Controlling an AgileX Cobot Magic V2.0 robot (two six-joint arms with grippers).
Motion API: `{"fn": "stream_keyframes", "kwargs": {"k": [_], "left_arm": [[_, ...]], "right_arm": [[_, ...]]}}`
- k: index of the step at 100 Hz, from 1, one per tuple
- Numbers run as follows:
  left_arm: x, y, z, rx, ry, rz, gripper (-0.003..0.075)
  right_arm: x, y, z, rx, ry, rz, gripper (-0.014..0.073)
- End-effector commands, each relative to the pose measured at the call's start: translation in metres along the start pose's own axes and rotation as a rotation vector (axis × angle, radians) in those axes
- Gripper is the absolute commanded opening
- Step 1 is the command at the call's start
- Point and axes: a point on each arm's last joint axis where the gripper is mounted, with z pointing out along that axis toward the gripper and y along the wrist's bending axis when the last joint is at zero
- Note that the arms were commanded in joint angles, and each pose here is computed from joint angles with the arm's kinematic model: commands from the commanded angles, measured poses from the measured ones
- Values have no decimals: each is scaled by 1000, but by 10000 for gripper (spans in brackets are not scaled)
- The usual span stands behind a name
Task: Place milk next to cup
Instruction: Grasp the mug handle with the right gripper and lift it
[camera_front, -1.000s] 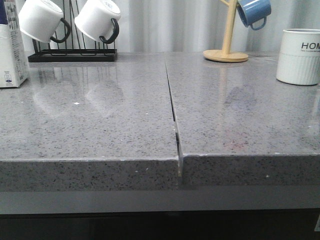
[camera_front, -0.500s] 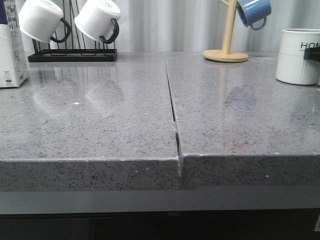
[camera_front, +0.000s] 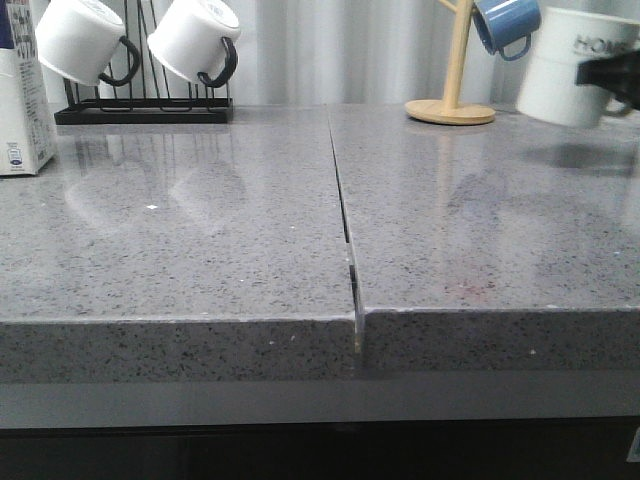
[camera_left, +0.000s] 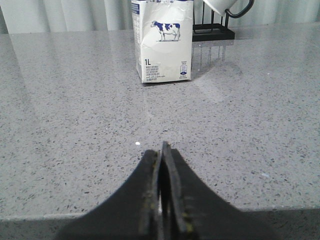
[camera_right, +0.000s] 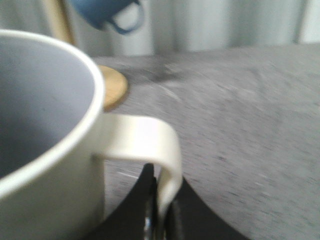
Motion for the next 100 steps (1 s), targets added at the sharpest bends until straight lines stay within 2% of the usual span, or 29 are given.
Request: {"fn": "stream_keyframes", "kwargs": {"k": [1, 34, 55, 66, 100], "left_arm": [[-3, 0, -1, -6, -95, -4, -20], [-3, 0, -1, -6, -95, -4, -21], [-3, 0, -1, -6, -95, -4, -21], [-3, 0, -1, -6, -95, -4, -21], [-3, 0, -1, -6, -95, -4, -21]], "right_arm": [[-40, 22, -11, -66, -168, -13, 3], [-37, 111, -30, -312, -165, -22, 3], [-31, 150, -43, -423, -141, -31, 3], [-24, 158, -43, -442, -119, -37, 3], [9, 160, -28, -433, -30, -55, 4]]}}
